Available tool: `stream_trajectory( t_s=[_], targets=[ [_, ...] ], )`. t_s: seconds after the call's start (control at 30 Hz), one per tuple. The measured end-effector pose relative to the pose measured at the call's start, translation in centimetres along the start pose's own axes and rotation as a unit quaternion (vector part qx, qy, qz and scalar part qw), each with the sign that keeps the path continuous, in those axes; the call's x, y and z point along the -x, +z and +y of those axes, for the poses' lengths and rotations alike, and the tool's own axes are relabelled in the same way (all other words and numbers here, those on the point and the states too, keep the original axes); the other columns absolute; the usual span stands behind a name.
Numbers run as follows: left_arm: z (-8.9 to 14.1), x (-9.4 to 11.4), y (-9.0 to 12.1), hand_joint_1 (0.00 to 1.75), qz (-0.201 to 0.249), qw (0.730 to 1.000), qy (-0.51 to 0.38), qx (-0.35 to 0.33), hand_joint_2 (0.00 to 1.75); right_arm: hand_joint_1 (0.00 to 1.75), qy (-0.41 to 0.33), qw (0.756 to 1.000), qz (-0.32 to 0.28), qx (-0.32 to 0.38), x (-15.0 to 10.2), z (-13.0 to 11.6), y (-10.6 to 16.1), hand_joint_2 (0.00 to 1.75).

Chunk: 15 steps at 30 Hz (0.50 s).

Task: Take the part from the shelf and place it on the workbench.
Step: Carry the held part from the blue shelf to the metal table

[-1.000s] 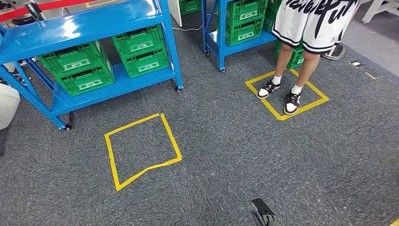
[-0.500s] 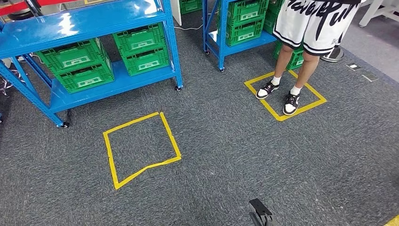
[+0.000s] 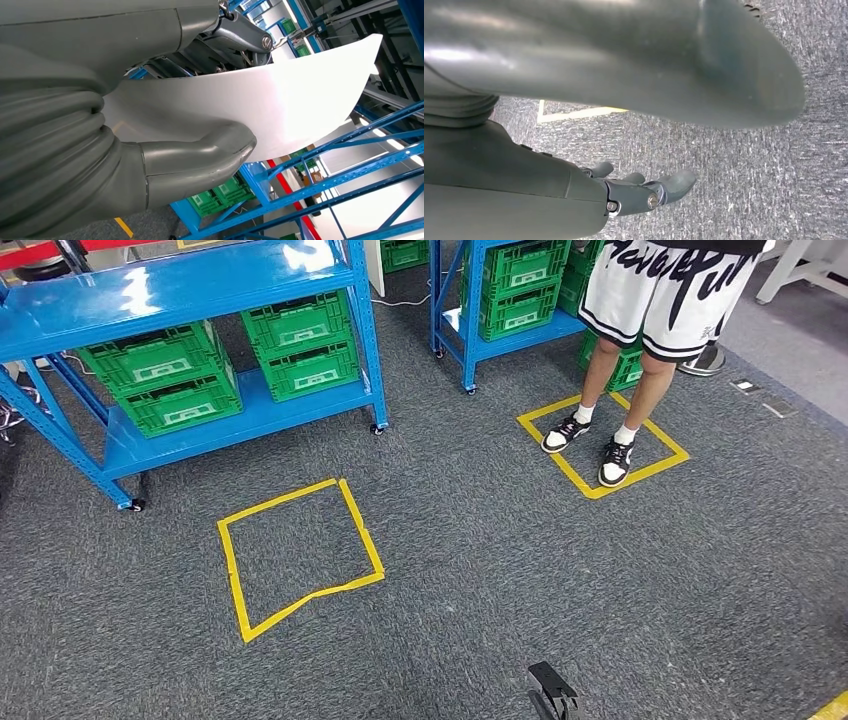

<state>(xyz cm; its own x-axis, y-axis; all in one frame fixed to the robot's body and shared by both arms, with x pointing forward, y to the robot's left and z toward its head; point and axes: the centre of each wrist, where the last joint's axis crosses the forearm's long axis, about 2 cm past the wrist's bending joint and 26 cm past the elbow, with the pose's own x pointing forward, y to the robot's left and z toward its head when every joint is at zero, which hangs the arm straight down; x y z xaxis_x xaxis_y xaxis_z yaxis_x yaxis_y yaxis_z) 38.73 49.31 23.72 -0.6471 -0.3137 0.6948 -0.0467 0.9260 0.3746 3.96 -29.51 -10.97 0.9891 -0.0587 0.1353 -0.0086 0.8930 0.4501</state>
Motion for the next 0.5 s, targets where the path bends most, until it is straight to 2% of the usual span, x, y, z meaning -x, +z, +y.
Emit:
stream_trajectory(
  t_s=[0.5],
  targets=[
    [0.2,-0.04,-0.03,1.75,0.0,1.0,-0.001,0.0,1.75,0.0,0.001,1.0,0.001,0.0,0.0,0.0,0.0,0.0]
  ],
)
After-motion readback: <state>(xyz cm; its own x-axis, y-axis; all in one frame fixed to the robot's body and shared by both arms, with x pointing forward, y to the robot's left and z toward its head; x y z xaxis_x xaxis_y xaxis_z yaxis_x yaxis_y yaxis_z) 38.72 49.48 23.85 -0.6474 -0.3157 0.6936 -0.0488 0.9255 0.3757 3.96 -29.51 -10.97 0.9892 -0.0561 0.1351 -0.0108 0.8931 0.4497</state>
